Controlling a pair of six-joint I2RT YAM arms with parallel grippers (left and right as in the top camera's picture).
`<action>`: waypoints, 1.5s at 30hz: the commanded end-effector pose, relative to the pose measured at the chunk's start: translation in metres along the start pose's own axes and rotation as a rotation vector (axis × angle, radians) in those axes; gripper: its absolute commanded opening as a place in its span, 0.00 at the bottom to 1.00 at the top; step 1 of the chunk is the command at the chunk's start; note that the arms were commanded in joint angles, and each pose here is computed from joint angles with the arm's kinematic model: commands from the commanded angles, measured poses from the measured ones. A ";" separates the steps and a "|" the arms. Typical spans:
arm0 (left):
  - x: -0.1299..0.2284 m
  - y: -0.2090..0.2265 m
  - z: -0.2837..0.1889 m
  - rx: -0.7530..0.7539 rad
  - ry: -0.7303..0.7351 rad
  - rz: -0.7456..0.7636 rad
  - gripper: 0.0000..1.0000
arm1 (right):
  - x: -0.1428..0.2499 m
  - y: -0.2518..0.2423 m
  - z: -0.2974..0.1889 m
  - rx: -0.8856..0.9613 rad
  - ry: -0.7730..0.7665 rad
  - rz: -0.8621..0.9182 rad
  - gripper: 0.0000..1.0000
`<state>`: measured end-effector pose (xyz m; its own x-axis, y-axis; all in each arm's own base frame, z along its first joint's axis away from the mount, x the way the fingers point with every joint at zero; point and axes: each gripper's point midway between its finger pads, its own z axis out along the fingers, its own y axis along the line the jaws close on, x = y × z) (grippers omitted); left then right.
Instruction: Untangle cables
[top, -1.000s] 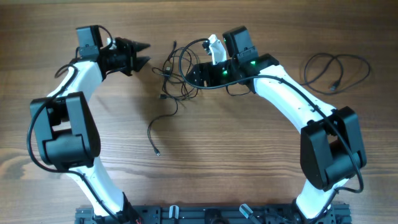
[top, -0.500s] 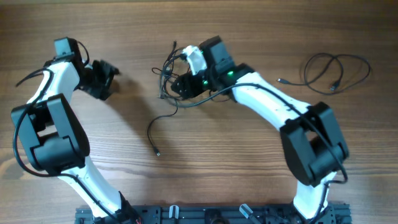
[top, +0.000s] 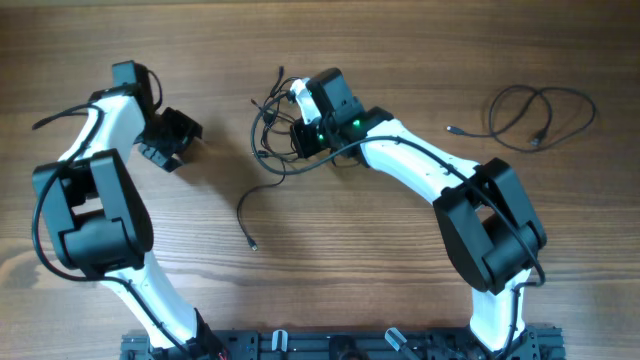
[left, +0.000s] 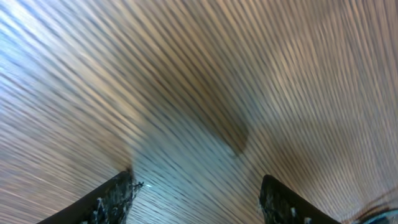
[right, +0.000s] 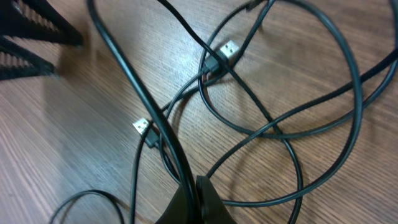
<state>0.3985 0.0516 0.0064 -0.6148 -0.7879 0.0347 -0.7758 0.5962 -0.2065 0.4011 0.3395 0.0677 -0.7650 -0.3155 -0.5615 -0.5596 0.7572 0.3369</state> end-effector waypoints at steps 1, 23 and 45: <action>0.004 -0.003 0.001 -0.023 -0.016 0.054 0.71 | -0.074 0.032 -0.062 -0.050 -0.188 -0.033 0.04; 0.003 -0.003 0.001 -0.035 -0.028 0.153 0.85 | -0.092 0.080 -0.149 -0.102 -0.300 -0.510 0.04; 0.001 -0.004 0.001 -0.031 -0.033 0.153 0.86 | -0.037 -0.047 -0.109 0.271 -0.032 0.032 0.77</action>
<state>0.4011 0.0443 0.0057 -0.7143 -0.6998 -0.0136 -0.6858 0.7037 -0.1858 0.4042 0.2791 0.1947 -0.6033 -0.4204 -0.6777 -0.5913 0.8060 0.0265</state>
